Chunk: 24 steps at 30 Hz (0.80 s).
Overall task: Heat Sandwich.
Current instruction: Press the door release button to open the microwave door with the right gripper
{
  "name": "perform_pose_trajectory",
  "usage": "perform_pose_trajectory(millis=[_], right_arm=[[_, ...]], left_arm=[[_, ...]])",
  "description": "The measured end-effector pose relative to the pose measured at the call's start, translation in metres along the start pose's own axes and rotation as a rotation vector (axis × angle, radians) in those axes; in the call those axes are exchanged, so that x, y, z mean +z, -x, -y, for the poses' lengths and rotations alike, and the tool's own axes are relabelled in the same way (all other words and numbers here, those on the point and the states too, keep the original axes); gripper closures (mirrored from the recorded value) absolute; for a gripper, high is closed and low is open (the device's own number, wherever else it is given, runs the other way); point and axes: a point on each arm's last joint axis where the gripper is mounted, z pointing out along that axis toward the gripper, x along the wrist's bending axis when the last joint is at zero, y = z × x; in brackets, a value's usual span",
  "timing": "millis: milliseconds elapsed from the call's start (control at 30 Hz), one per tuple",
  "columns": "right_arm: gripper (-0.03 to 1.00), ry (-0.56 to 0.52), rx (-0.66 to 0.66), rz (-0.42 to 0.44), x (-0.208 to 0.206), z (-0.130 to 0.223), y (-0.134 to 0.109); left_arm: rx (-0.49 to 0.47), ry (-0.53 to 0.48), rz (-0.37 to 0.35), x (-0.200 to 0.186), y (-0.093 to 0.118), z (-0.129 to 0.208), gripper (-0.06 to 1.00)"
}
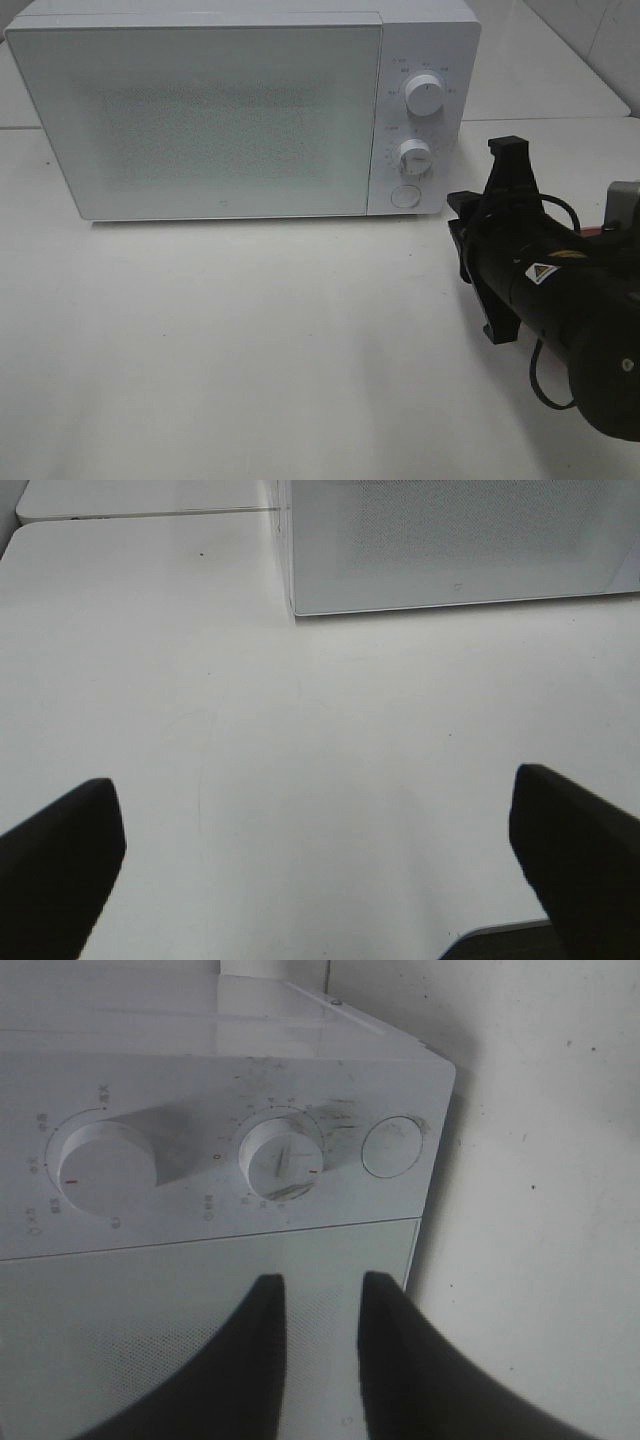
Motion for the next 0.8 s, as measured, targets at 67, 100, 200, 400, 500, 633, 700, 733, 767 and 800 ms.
perform_pose_trajectory(millis=[67, 100, 200, 400, 500, 633, 700, 733, 767, 800], right_arm=[[0.8, -0.006, 0.003, 0.016, 0.0, 0.001, 0.001], [0.85, -0.007, 0.006, 0.02, 0.0, 0.001, 0.002], [0.91, -0.009, 0.005, 0.024, 0.0, 0.001, 0.002], [0.96, -0.018, 0.005, 0.048, 0.0, 0.002, 0.004], [0.96, -0.025, 0.005, 0.066, 0.0, 0.002, 0.006], [0.96, -0.022, 0.006, 0.072, 0.003, 0.002, 0.006], [0.96, -0.025, 0.001, 0.072, 0.009, 0.002, 0.005], [0.96, -0.031, 0.006, 0.079, 0.016, 0.003, 0.005], [0.96, -0.035, 0.009, 0.08, 0.019, 0.003, 0.005], [0.96, -0.035, 0.009, 0.08, 0.019, 0.003, 0.005]], left_arm=[[0.0, 0.0, 0.0, 0.0, 0.0, 0.0, -0.05], [0.0, 0.0, 0.0, 0.0, 0.0, 0.0, -0.05], [0.0, 0.0, 0.0, 0.0, 0.0, 0.0, -0.05], [0.0, 0.0, 0.0, 0.0, 0.0, 0.0, -0.05], [0.0, 0.0, 0.0, 0.0, 0.0, 0.0, -0.05], [0.0, 0.0, 0.0, 0.0, 0.0, 0.0, -0.05], [0.0, 0.0, 0.0, 0.0, 0.0, 0.0, -0.05], [0.0, 0.0, 0.0, 0.0, 0.0, 0.0, -0.05], [0.0, 0.0, 0.0, 0.0, 0.0, 0.0, -0.05], [0.0, 0.0, 0.0, 0.0, 0.0, 0.0, -0.05]])
